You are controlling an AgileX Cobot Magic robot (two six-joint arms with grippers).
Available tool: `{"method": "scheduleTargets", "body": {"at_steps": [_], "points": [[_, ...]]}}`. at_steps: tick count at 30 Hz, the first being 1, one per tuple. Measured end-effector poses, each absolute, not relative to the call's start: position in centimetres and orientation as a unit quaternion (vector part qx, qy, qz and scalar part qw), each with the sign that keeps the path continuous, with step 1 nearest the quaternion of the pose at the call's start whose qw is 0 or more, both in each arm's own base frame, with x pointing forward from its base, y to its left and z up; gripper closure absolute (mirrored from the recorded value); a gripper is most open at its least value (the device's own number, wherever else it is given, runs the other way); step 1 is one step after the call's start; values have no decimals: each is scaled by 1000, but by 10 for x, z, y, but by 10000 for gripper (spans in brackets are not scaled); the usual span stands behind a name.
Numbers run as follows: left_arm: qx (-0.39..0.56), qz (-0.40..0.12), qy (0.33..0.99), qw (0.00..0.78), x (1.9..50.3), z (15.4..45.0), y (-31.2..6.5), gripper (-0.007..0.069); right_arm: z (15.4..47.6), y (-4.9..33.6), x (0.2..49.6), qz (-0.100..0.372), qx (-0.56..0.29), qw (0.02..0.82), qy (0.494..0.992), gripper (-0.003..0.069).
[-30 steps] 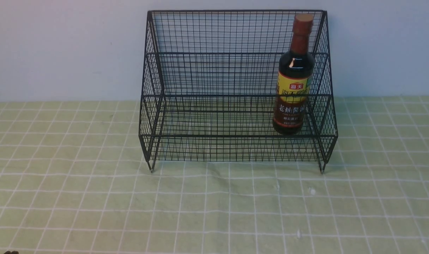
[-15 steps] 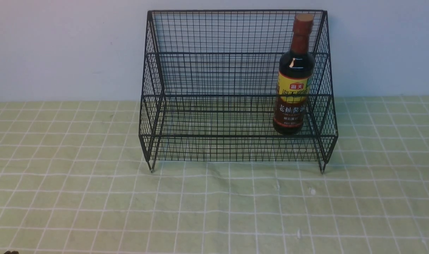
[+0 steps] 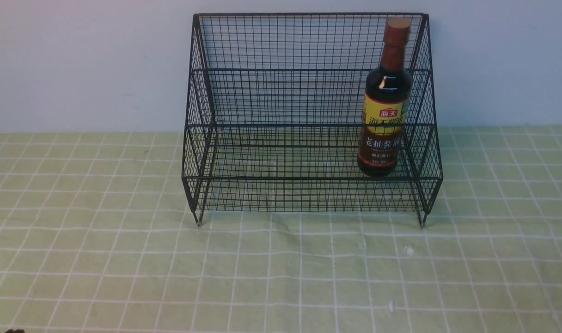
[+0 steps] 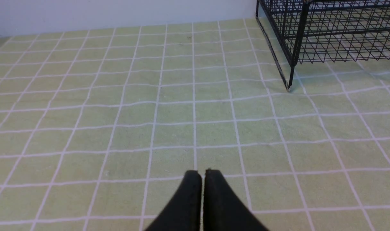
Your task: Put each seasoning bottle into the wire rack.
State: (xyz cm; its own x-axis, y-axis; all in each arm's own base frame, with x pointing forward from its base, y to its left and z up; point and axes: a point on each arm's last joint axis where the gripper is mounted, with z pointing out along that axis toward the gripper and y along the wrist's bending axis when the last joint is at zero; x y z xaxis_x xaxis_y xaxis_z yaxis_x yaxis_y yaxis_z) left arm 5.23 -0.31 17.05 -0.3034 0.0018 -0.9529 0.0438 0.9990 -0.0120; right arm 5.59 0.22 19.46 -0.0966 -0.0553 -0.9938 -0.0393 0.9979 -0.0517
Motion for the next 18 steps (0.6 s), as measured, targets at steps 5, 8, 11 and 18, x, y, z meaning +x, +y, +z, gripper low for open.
{"method": "scheduleTargets", "body": {"at_steps": [5, 8, 11, 18], "points": [[14, -18, 807, 590, 52, 171, -3, 630, 182, 1, 55, -8, -19, 638, 770, 671], [14, -18, 807, 590, 52, 171, -3, 630, 182, 1, 55, -8, -19, 638, 770, 671], [14, -18, 807, 590, 52, 171, -3, 630, 182, 1, 55, -8, -19, 638, 770, 671], [14, -18, 807, 590, 52, 171, -3, 630, 182, 1, 55, -8, -19, 638, 770, 671]]}}
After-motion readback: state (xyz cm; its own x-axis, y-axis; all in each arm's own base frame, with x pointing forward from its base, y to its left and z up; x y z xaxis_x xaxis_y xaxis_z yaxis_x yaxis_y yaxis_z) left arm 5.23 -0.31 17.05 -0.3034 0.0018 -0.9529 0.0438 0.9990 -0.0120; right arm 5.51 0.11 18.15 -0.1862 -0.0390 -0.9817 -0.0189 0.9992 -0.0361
